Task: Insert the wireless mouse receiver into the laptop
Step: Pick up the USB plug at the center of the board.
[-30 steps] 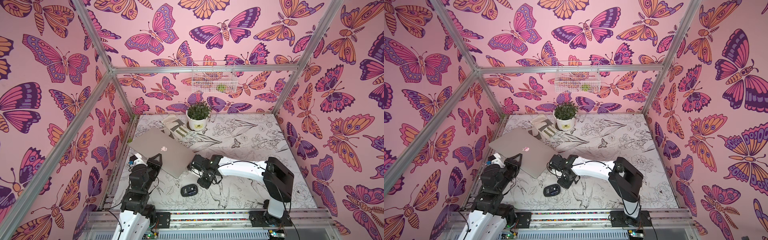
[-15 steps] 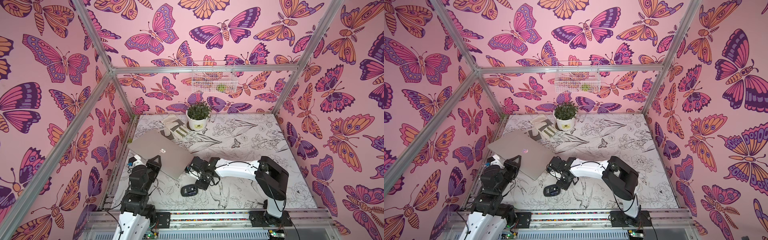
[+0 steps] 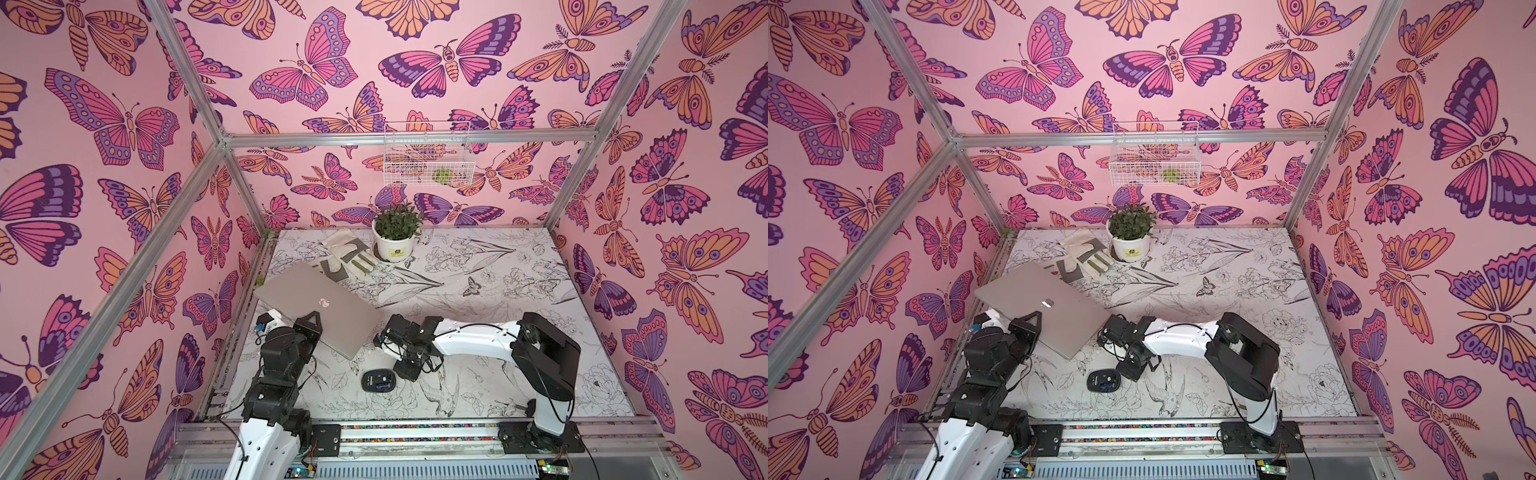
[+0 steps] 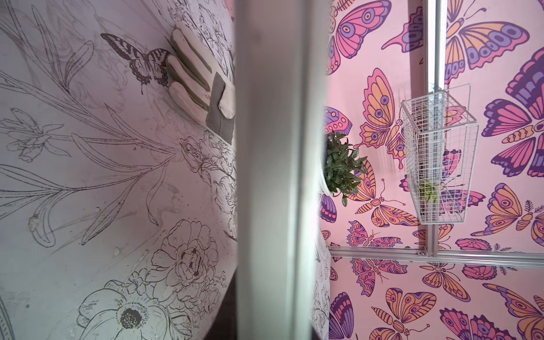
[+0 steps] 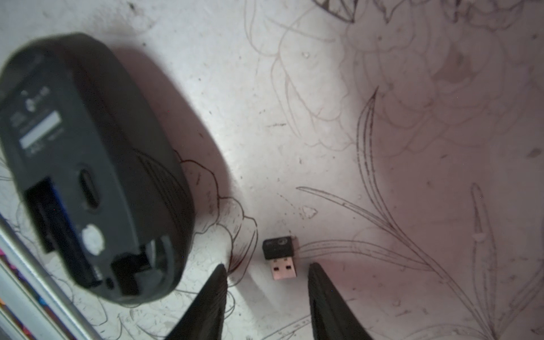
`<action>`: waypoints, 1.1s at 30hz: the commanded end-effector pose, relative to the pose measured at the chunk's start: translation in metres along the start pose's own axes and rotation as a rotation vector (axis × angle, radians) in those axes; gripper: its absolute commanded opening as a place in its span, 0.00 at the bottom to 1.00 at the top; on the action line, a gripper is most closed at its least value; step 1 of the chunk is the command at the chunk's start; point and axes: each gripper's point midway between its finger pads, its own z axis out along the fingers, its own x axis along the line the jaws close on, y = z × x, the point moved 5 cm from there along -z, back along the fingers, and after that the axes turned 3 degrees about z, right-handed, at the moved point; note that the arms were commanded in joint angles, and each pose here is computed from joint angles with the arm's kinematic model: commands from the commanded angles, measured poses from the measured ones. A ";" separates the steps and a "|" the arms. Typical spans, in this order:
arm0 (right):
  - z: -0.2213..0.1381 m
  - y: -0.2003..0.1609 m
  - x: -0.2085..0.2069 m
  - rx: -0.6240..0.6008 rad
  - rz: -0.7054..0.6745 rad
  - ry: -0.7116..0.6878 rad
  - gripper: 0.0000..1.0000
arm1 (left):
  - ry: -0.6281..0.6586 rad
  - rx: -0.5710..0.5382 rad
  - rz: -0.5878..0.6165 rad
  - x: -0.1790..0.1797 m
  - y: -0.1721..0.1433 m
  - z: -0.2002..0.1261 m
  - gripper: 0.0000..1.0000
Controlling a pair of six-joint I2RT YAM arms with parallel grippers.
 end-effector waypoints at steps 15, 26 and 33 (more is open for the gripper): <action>0.015 -0.002 -0.004 0.041 -0.003 -0.006 0.20 | -0.224 -0.141 0.017 -0.055 0.031 -0.018 0.00; -0.034 -0.005 -0.022 -0.097 0.280 -0.058 0.13 | -0.291 -0.119 0.077 -0.064 0.028 -0.018 0.00; -0.083 -0.023 -0.065 -0.195 0.837 -0.127 0.08 | -0.414 -0.020 0.136 -0.075 0.012 -0.009 0.00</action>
